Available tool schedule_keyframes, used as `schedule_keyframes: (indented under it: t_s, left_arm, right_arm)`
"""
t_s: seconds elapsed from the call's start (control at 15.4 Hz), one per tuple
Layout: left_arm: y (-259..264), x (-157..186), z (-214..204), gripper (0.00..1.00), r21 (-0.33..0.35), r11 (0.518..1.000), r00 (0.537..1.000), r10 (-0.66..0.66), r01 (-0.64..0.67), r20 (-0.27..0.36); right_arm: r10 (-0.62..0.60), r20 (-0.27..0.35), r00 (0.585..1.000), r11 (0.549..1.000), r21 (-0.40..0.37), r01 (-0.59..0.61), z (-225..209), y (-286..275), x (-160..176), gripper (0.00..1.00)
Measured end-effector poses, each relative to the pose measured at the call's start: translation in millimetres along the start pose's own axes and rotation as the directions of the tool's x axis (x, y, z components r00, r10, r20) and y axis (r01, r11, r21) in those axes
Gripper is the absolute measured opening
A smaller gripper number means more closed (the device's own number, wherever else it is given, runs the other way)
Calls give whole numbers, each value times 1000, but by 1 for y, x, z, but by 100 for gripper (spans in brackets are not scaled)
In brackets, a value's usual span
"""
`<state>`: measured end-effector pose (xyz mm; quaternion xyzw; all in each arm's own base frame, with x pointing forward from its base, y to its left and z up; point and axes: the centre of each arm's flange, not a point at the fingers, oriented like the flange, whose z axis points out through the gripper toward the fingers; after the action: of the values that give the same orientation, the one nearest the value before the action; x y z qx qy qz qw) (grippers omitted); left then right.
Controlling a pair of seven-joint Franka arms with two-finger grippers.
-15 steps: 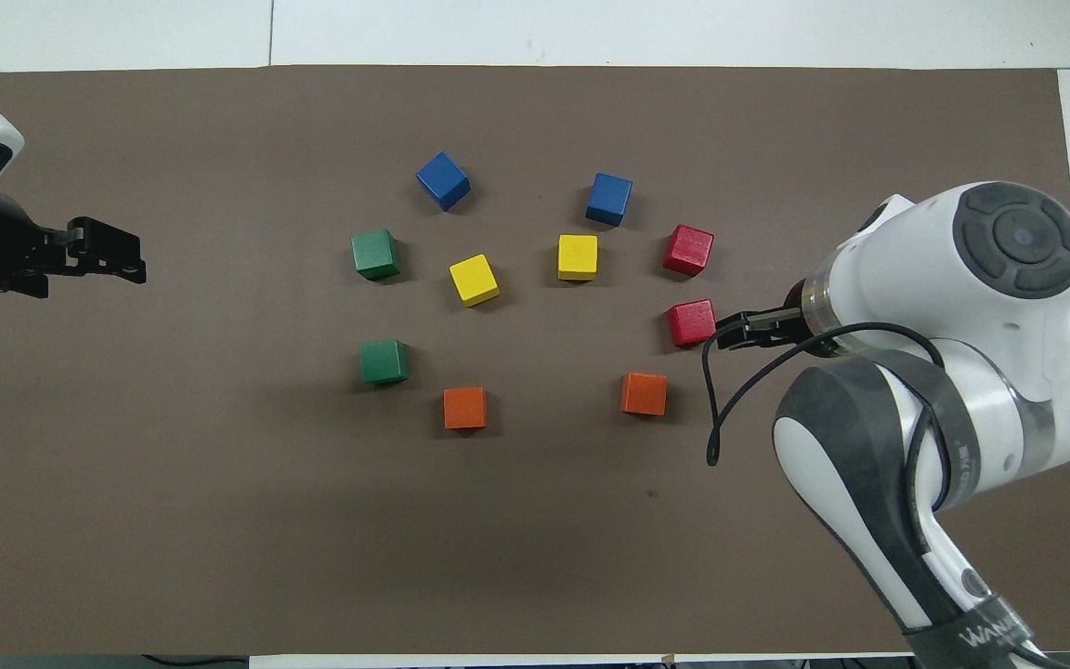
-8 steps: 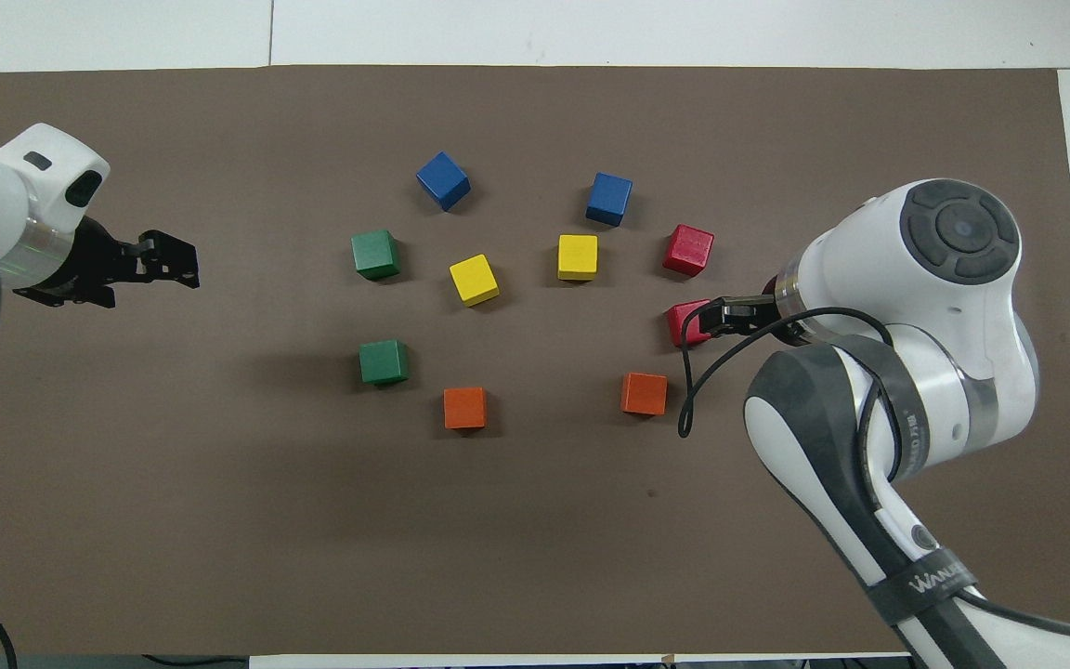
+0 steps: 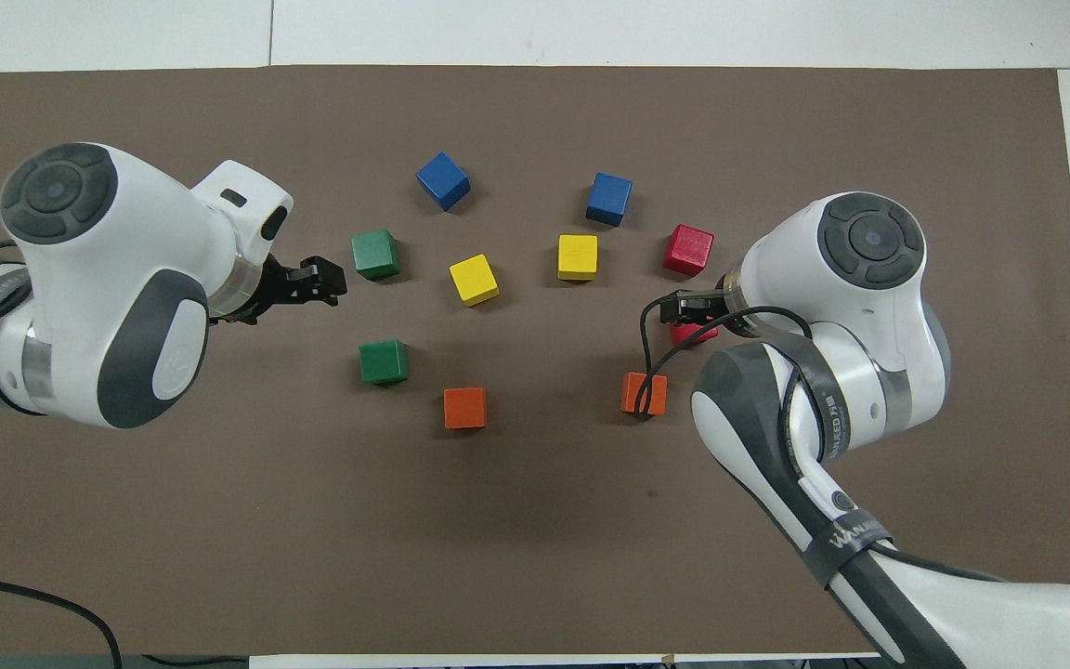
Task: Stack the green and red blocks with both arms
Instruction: 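Grasp the nearer green block with the left gripper while the right gripper lifts red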
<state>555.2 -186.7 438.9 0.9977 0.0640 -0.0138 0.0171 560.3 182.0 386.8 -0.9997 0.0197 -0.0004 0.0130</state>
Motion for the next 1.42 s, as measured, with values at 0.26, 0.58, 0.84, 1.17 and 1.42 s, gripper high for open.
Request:
schedule_keyframes:
  t_s: [0.26,0.58,0.84,1.17,1.42]
  left_arm:
    - [20,-21,48,100,-2,999,999,45,-45,-7]
    - [23,-40,84,100,-1,998,998,65,-65,-7]
    - [36,-45,92,100,-11,999,999,48,-49,-24]
    - [44,-47,113,100,-8,999,999,34,-34,-6]
    - [43,-46,123,100,-3,999,999,32,-32,6]
  right_arm:
    - [-48,-9,999,999,2,48,10,-3,3,100]
    - [-63,-24,998,998,5,64,25,-3,6,100]
    - [-63,-21,998,998,3,63,40,-3,6,100]
    - [-63,-21,998,998,1,63,57,-1,1,100]
    - [-78,-21,997,997,1,78,70,-9,-3,100]
